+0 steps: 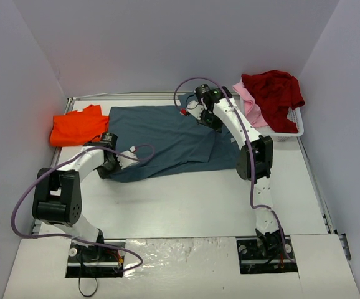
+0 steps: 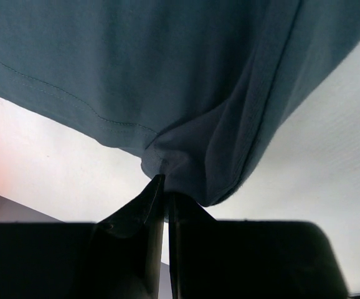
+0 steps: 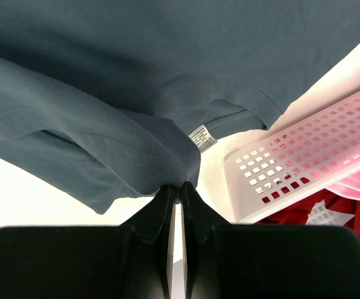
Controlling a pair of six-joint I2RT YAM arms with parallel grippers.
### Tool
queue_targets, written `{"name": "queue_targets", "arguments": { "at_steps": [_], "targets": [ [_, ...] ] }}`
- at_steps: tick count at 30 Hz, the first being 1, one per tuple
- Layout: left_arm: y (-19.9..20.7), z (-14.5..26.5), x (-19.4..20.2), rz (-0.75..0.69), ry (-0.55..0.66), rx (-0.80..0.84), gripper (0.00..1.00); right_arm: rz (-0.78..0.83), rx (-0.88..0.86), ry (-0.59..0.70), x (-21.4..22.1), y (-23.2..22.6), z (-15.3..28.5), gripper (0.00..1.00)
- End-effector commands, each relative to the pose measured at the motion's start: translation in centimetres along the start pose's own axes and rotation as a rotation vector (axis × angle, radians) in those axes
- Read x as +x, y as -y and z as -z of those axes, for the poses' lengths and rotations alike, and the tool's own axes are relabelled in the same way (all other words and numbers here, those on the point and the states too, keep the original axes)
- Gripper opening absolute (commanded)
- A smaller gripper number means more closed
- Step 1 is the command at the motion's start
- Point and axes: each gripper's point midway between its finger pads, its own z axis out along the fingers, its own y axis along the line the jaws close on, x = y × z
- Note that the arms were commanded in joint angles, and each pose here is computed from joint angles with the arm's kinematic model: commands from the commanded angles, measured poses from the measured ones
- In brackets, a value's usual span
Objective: Fold and stack the t-shirts
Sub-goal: Fold the flattened tshirt in 1/3 of the way
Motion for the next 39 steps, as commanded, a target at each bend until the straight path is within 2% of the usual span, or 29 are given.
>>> {"name": "queue_targets", "arguments": {
  "at_steps": [1, 34, 39],
  "targets": [
    [-1.7, 0.89, -0.24, -0.022, 0.003, -0.026, 0.02, -0.013, 0.026, -0.028, 0.6, 0.84, 0.48, 0.0],
    [-1.05, 1.39, 0.23, 0.015, 0.005, -0.021, 0.03, -0.019, 0.023, -0.039, 0.62, 0.71, -0.15, 0.0],
    [-1.52, 1.49, -0.01, 0.044, 0.009, -0.038, 0.06, -0.02, 0.021, -0.041, 0.62, 0.65, -0.33, 0.0]
  ]
}}
